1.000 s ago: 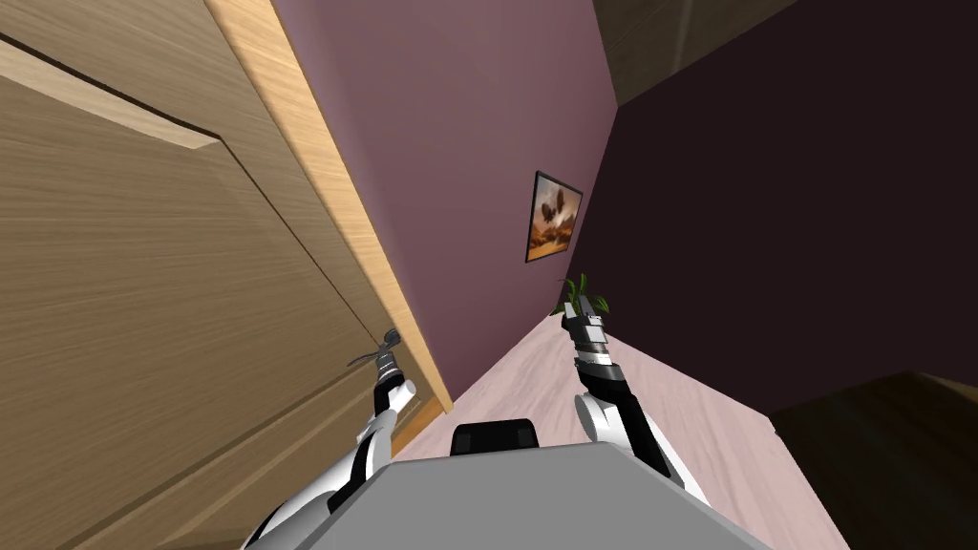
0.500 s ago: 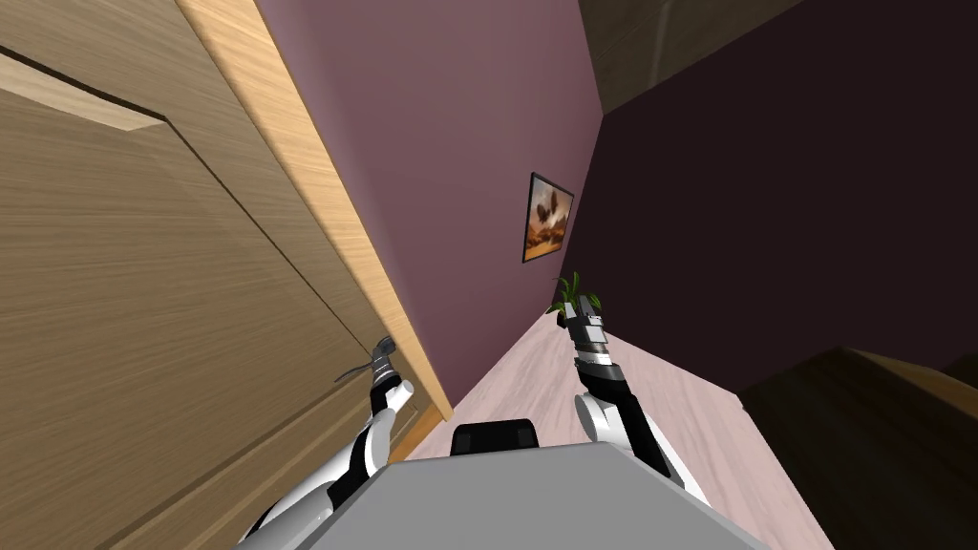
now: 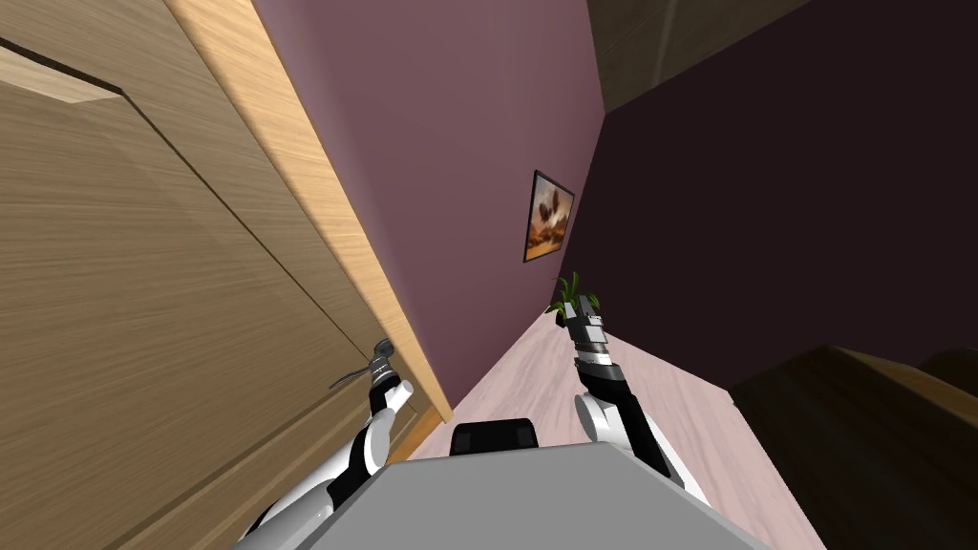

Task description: Push the door open

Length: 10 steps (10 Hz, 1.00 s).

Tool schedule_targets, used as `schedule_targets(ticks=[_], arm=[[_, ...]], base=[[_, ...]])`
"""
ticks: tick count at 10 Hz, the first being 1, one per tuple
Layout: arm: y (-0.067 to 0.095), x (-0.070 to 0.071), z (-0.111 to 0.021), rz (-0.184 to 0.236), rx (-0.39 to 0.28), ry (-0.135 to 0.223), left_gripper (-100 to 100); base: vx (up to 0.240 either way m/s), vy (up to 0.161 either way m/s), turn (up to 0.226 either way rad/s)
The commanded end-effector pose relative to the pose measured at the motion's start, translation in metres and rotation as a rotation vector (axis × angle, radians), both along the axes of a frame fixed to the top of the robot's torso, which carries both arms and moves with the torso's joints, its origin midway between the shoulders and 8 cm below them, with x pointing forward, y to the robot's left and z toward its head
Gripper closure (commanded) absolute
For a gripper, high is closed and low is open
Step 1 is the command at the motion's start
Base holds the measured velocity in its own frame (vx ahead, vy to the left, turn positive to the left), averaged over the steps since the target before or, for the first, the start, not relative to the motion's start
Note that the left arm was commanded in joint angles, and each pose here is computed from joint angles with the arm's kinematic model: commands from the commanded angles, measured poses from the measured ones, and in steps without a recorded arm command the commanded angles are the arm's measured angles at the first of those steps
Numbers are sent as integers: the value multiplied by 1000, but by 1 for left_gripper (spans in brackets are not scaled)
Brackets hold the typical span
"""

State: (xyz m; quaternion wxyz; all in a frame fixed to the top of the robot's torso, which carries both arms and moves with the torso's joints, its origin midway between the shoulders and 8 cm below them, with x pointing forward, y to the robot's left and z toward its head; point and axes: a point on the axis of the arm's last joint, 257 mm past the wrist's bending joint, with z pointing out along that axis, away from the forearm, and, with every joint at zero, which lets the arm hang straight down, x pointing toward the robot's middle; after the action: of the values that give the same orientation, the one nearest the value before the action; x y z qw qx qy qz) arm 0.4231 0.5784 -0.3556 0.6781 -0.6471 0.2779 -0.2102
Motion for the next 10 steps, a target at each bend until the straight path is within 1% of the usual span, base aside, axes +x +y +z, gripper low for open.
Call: schedule_targets(ticks=[1, 3, 4, 5, 6, 7, 8, 9, 10], arm=[[-1, 1, 1, -2, 3, 0, 100], [-1, 1, 1, -2, 3, 0, 100], [4, -5, 4, 30, 5, -17, 100], [4, -5, 4, 30, 5, -17, 100], [9, -9, 9, 58, 11, -34, 100], [11, -12, 12, 75, 15, -44, 100], [16, -17, 16, 106, 21, -61, 100], [18, -21, 19, 126, 25, -72, 100], [21, -20, 25, 127, 33, -82, 100]], base=[[-6, -6, -3], [0, 0, 0], [-50, 68, -123], [-78, 87, -110], [-90, 109, -139], [-84, 143, -172], [-71, 168, -193], [-71, 166, -176], [-14, 106, -45]])
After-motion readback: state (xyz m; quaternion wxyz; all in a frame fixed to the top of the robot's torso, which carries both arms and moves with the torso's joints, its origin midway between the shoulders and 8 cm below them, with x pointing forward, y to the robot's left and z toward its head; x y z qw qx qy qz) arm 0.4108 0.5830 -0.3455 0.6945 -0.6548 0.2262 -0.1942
